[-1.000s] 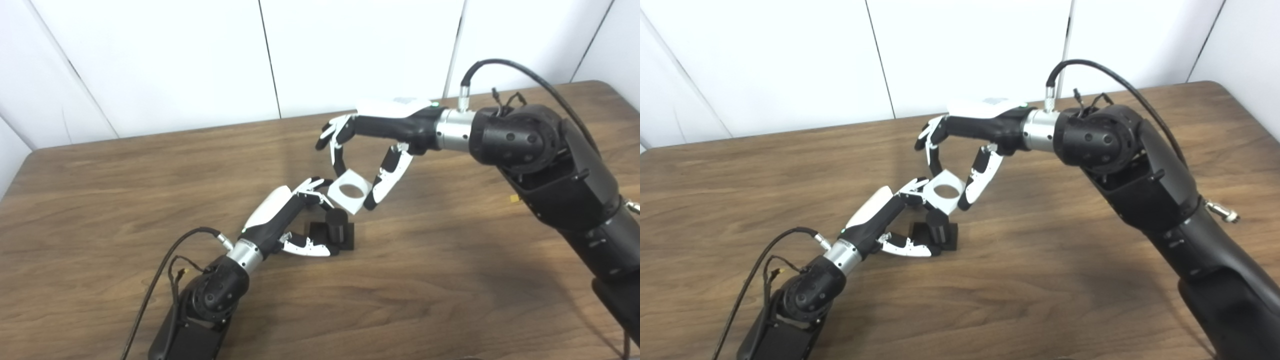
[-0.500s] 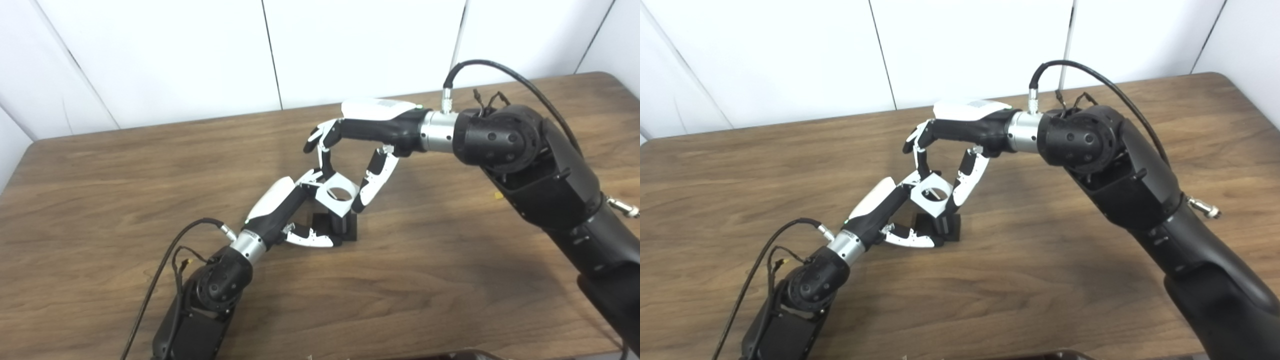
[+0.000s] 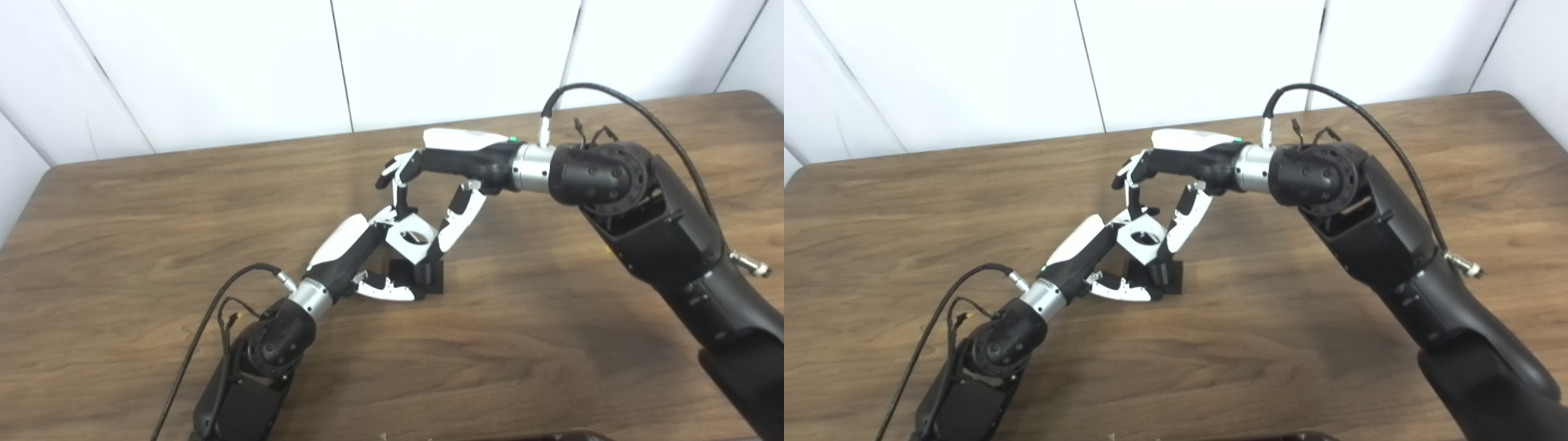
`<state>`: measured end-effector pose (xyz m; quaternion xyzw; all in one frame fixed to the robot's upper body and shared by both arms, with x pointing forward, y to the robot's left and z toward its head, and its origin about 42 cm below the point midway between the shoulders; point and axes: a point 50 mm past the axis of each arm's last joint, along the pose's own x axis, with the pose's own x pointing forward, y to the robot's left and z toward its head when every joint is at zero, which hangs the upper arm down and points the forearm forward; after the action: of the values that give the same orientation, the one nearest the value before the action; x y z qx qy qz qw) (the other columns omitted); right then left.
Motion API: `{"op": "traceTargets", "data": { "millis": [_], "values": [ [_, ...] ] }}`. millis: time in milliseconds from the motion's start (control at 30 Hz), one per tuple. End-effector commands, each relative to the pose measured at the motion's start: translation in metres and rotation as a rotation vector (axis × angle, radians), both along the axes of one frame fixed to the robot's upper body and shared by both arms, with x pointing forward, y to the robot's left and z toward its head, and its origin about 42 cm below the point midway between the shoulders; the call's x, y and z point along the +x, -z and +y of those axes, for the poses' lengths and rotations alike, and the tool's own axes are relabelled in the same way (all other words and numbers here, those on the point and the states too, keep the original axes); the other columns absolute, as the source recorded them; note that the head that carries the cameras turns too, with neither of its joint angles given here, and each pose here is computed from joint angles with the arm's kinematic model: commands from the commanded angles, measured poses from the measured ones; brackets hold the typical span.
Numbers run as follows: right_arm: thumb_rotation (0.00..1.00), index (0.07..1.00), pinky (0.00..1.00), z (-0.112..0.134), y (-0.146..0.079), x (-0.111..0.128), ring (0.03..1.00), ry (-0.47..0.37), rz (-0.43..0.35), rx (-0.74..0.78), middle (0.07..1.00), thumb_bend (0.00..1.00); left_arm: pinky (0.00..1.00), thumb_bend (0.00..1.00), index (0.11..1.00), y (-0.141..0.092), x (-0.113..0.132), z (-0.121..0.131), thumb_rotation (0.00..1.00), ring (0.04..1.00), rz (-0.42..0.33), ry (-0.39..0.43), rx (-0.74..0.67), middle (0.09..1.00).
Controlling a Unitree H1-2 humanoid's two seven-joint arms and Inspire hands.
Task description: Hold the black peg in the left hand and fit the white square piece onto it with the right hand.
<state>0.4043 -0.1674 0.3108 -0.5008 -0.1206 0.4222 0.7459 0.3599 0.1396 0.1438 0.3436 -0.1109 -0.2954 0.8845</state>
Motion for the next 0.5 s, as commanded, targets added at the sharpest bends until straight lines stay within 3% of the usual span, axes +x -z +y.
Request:
{"op": "traceTargets", "data": {
  "millis": [0, 467],
  "values": [
    [0.14, 0.478, 0.87, 0.003, -0.022, 0.005, 0.953, -0.019, -0.092, 0.032, 0.858, 0.52, 0.9, 0.52, 0.492, -0.005, 0.0, 0.0, 0.08, 0.997, -0.014, 0.018, 0.017, 0.949],
    [0.13, 0.478, 0.87, -0.007, -0.005, 0.017, 0.938, 0.013, -0.065, 0.021, 0.846, 0.52, 0.91, 0.52, 0.491, -0.004, -0.003, -0.001, 0.08, 1.0, -0.009, 0.02, 0.007, 0.953]
  ]
}}
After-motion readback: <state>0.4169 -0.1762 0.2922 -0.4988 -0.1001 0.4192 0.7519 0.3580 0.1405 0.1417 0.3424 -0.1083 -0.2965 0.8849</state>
